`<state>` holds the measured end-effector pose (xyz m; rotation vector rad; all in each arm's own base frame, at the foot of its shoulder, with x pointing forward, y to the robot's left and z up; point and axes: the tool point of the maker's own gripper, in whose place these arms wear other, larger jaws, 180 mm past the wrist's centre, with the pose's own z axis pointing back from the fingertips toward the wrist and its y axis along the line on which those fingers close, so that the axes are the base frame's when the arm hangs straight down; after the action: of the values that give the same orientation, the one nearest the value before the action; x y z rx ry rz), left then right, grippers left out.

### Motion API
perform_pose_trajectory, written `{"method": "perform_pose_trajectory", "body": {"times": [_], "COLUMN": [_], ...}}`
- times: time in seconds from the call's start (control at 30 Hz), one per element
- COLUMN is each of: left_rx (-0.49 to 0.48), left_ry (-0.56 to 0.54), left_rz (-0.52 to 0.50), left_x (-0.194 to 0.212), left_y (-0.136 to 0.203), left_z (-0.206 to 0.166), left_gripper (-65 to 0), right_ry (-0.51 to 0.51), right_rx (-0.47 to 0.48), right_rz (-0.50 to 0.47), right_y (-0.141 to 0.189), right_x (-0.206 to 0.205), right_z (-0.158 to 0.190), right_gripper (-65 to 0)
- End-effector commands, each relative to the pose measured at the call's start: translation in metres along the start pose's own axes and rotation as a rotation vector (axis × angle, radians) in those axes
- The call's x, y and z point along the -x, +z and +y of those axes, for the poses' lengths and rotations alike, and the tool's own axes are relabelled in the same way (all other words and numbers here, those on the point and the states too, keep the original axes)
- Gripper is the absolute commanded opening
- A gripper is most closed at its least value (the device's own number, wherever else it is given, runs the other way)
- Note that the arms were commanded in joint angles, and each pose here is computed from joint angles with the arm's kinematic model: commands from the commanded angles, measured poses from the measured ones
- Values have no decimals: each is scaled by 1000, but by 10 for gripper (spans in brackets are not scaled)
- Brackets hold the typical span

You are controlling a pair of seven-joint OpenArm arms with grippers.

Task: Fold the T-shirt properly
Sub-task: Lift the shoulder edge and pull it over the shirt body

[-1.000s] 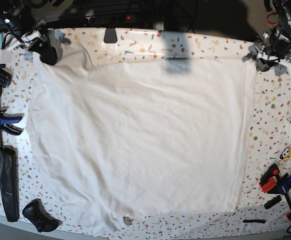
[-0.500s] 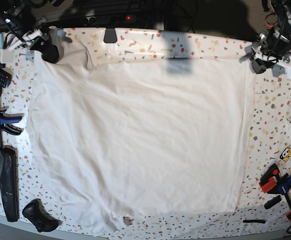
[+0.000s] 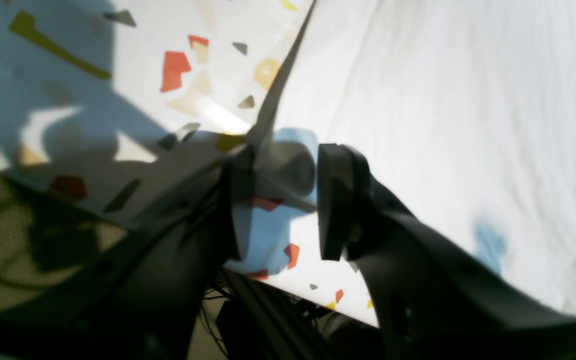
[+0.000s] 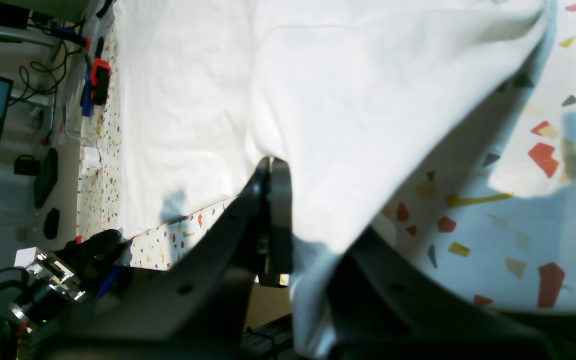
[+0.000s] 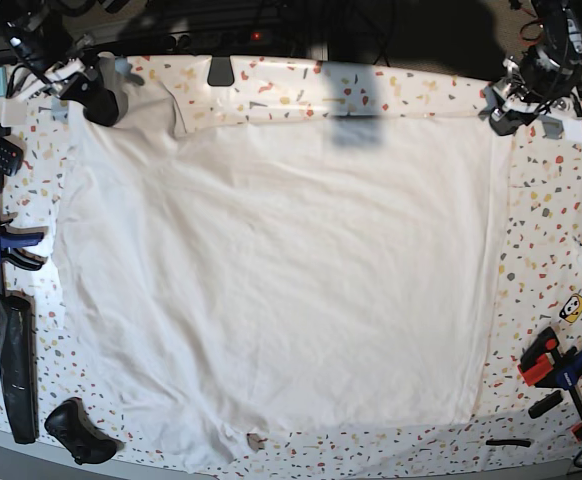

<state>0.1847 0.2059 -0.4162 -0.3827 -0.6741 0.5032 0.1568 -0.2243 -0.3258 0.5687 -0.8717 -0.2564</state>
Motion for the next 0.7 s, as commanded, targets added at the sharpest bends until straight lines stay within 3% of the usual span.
{"method": "perform_pose_trajectory", "body": {"times": [0.0,0.13,0.33,0.43,0.5,0.67], "left_rx": [24,115,128,138,137,124], "left_ry": [-1,2,2,-6,-22,-63], "left_rz": [-18,-18,-48,-81,-100,-125], "left_x": [-6,-6,-14,-25,-34,-50], "left_y": [2,2,1,-2,-5,-11], "left_z": [-5,-22,-26,-31,-34,-39], "left_gripper": [-443,-443,-446,-521,-650,-650], "right_ry": [22,22,22,22,22,22], "right_rx": [-21,-21,-21,-22,-21,-21], "right_rz": [-31,-31,-31,-31,-31,-31], "right_y": [3,3,3,3,3,3], "right_x": [-10,-11,-11,-11,-10,-10], "right_z": [6,6,6,6,6,6], "right_gripper": [-650,-650,-650,-650,-650,-650]}}
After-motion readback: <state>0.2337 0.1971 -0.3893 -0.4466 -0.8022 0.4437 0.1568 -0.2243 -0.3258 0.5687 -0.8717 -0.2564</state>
